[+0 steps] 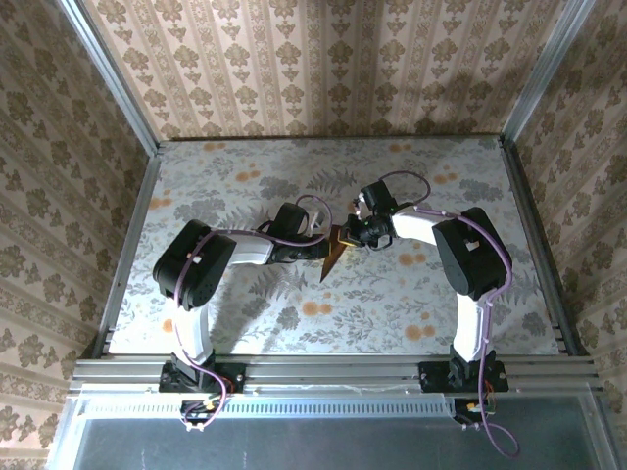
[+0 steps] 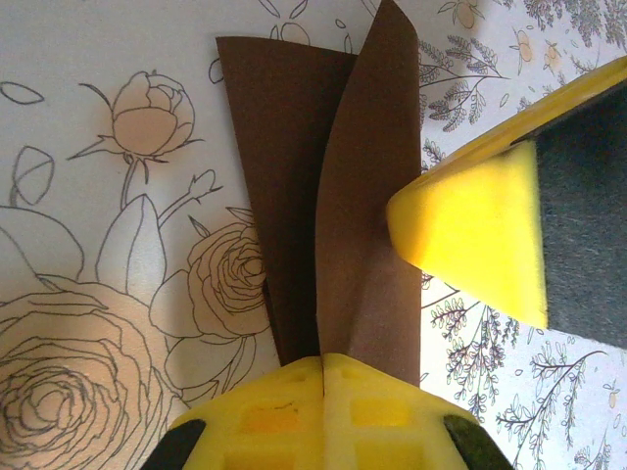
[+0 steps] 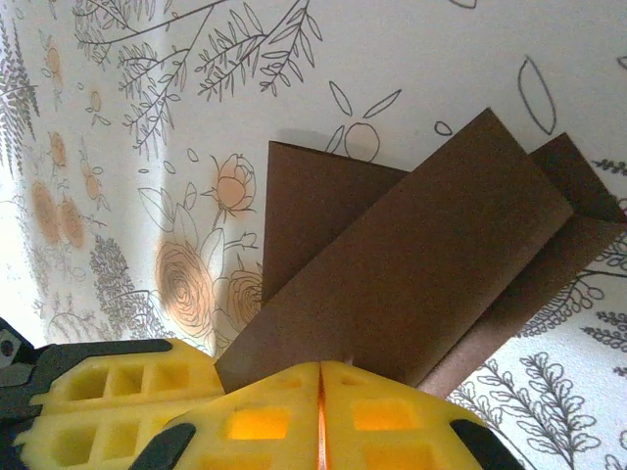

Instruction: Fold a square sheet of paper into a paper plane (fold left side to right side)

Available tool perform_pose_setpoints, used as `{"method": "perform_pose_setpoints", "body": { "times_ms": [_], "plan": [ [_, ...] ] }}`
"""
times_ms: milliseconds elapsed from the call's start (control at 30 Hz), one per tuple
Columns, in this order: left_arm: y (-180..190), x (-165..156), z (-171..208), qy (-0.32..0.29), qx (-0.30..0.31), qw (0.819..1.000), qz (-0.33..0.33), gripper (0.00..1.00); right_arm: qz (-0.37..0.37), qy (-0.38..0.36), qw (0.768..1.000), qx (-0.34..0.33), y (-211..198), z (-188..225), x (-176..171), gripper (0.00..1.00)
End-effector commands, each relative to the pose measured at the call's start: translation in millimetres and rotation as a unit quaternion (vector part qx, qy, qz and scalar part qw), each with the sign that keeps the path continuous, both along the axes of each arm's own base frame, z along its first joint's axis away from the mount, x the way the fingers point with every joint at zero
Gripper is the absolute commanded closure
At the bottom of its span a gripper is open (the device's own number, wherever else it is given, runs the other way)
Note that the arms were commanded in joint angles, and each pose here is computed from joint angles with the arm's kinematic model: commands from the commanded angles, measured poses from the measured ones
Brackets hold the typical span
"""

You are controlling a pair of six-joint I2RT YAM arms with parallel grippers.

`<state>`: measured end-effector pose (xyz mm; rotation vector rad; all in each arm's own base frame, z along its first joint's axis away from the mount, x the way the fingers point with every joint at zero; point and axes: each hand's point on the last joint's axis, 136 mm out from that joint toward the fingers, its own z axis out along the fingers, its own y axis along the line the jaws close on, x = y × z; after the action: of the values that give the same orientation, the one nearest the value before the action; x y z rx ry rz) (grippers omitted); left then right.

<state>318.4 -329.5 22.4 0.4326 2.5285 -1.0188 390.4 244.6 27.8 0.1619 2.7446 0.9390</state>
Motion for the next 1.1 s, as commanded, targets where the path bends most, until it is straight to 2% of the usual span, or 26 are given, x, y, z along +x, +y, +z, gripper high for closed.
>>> {"method": "perform_pose_setpoints", "body": {
  "times_ms": [0, 433, 533, 900, 1000, 1067],
  "plan": [
    [33.8, -32.4, -59.2, 0.073, 0.091, 0.993, 0.008, 1.0, 0.007, 0.014, 1.0, -0.024, -3.7, -13.2, -6.7, 0.89],
    [29.4, -30.2, -47.0, 0.061, 0.075, 0.995, 0.009, 1.0, 0.015, 0.043, 0.997, -0.06, -14.7, -36.0, -21.8, 0.89],
    [27.0, -28.8, -37.7, 0.054, 0.064, 0.996, 0.01, 0.97, 0.015, 0.051, 0.996, -0.071, -19.2, -41.5, -26.5, 0.9],
    [25.0, -11.3, 39.0, -0.008, 0.025, 1.0, 0.012, 0.81, 0.016, 0.071, 0.993, -0.098, -31.8, -54.6, -42.7, 0.96],
    [27.5, -10.3, 59.1, -0.017, 0.01, 1.0, 0.014, 0.82, 0.015, 0.073, 0.992, -0.1, -33.0, -56.5, -44.9, 0.97],
    [28.0, -14.1, 67.9, -0.012, -0.002, 1.0, 0.01, 0.88, 0.015, 0.074, 0.992, -0.102, -34.2, -56.9, -45.8, 0.97]
  ]
}}
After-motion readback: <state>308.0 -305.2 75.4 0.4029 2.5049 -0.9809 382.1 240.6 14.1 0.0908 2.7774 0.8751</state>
